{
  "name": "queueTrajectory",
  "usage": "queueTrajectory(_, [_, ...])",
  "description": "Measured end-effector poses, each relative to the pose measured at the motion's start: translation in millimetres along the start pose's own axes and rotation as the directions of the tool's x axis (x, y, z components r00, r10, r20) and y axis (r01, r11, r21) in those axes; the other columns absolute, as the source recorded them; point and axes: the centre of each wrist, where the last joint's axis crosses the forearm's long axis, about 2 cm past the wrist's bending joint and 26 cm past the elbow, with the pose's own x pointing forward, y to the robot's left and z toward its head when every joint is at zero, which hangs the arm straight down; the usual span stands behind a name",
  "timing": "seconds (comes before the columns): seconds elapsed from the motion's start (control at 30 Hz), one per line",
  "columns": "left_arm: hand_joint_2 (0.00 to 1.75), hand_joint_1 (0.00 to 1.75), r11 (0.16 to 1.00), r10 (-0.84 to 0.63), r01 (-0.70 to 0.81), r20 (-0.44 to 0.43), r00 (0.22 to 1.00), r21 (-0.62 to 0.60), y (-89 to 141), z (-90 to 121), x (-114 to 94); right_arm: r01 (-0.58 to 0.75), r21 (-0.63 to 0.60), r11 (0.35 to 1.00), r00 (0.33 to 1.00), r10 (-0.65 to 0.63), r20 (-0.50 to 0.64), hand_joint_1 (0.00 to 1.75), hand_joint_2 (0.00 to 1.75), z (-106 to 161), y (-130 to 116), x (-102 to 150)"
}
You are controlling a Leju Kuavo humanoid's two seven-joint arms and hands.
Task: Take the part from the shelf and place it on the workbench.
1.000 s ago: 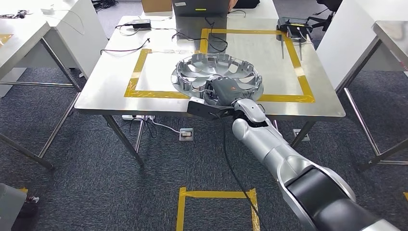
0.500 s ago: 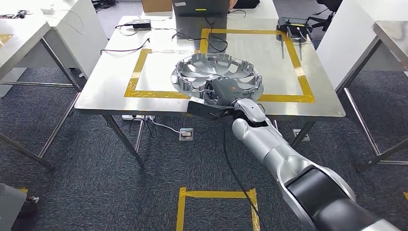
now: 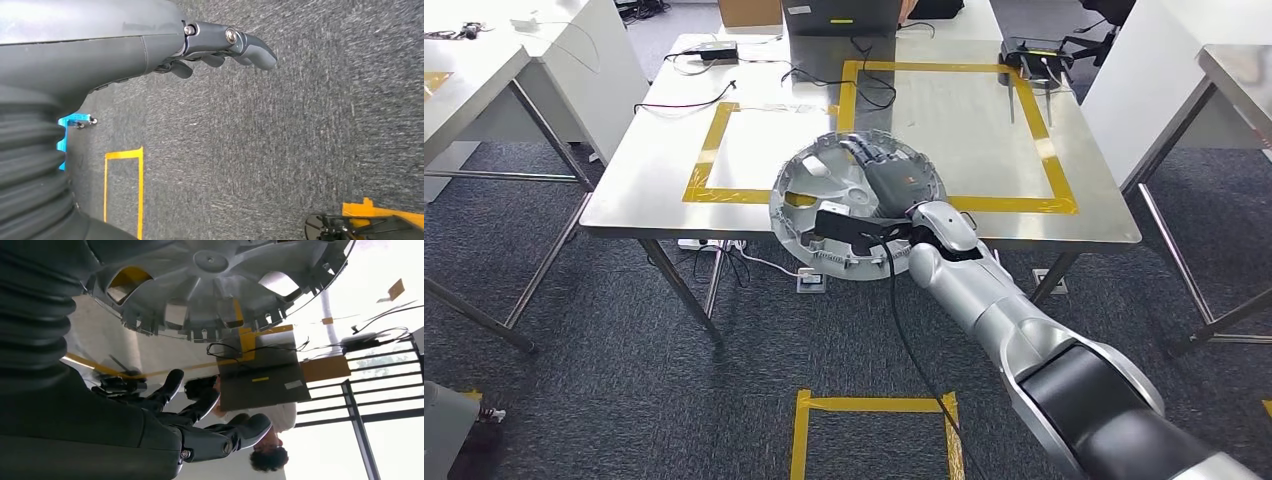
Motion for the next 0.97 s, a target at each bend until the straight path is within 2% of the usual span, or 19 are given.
queueTrajectory(0.5, [1.75,0.00,1.000,-0.004,0.004,0.006,1.000,0.007,0.1,0.1,0.6,-0.002,0.005,1.000,1.000,0.002,-0.002,0.00,0.00,-1.0,-0.8,-0.8])
queueTrajectory(0.7, [1.75,0.00,1.000,0.000,0.000,0.004,1.000,0.007,0.0,0.1,1.6,0.005,0.015,1.000,1.000,-0.005,0.017,0.00,0.00,-9.1,-3.1,9.0])
queueTrajectory(0.83, [0.00,0.00,1.000,0.005,-0.005,0.004,1.000,-0.006,-0.5,0.2,1.6,0.012,0.018,1.000,1.000,-0.013,0.023,0.00,0.00,-12.9,-1.6,16.3])
queueTrajectory(0.97, [0.00,0.00,1.000,0.005,-0.005,-0.004,1.000,-0.012,-0.9,0.2,0.5,0.017,0.020,1.000,1.000,-0.018,0.016,0.00,0.00,-13.2,0.5,17.8])
